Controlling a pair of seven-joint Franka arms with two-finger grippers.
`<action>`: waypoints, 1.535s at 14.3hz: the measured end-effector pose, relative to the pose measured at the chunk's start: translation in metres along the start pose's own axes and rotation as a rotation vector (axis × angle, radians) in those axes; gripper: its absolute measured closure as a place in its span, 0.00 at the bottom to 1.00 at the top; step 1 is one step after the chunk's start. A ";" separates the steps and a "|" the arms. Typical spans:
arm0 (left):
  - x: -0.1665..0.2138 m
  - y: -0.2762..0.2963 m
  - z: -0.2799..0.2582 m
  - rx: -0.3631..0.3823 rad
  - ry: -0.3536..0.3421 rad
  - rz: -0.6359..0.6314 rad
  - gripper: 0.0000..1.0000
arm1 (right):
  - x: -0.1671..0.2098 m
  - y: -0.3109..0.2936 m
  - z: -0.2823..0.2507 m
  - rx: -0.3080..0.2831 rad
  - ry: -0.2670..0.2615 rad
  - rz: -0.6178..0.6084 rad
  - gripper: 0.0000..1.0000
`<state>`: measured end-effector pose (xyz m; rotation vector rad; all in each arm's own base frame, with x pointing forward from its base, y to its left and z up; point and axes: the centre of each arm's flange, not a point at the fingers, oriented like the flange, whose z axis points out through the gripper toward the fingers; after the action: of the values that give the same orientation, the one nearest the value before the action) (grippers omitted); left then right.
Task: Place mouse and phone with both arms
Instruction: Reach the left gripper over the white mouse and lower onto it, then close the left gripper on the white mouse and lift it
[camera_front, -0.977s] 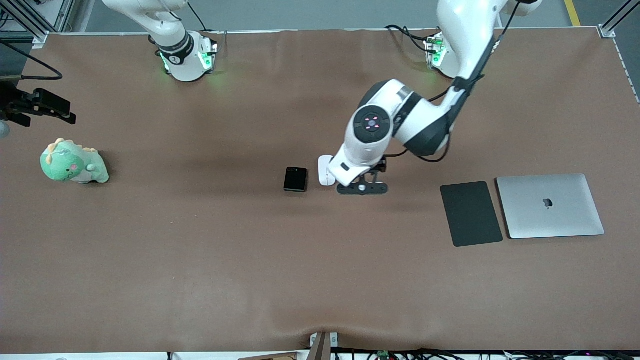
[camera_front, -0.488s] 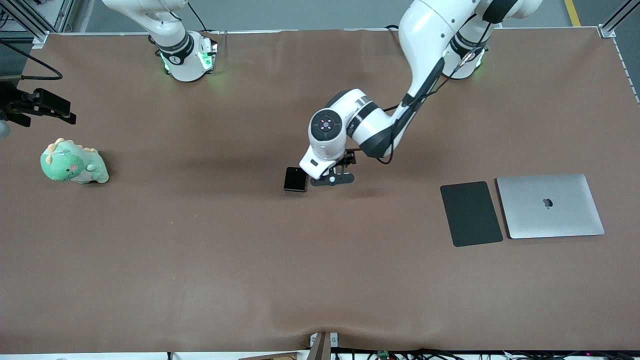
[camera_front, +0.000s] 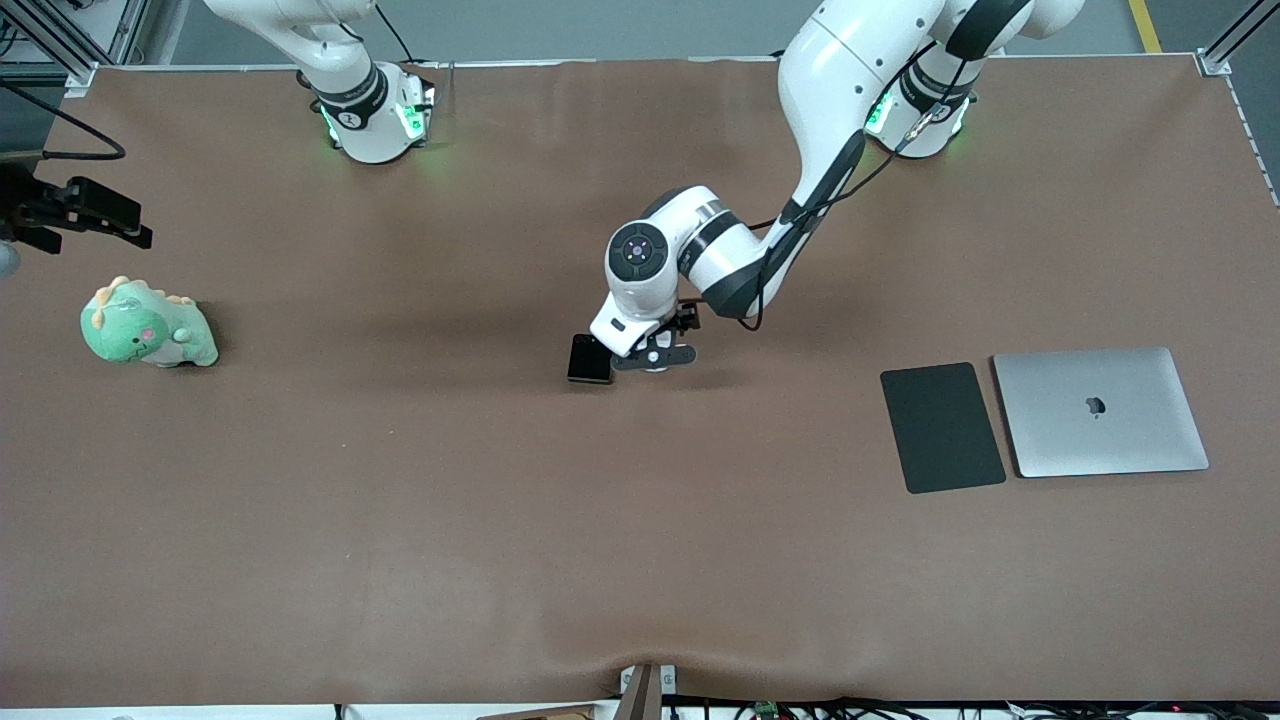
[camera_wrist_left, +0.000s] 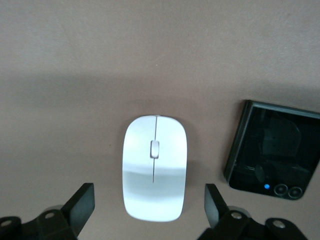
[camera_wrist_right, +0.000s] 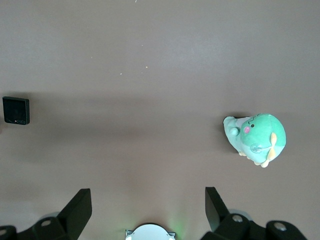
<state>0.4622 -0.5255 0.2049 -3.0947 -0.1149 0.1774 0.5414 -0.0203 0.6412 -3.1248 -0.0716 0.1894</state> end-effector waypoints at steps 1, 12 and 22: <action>0.000 0.000 0.007 0.001 0.000 0.001 0.04 | 0.000 0.000 0.000 0.000 0.000 0.000 0.00; -0.005 -0.004 0.038 -0.011 0.005 0.008 0.22 | 0.000 0.000 0.000 0.000 0.000 0.000 0.00; 0.028 -0.025 0.019 -0.011 0.060 -0.001 0.38 | -0.001 0.000 0.001 0.001 -0.008 0.000 0.00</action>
<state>0.4857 -0.4976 0.1842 -3.1072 -0.1153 0.0833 0.5405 -0.0203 0.6404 -3.1235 -0.0722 0.2018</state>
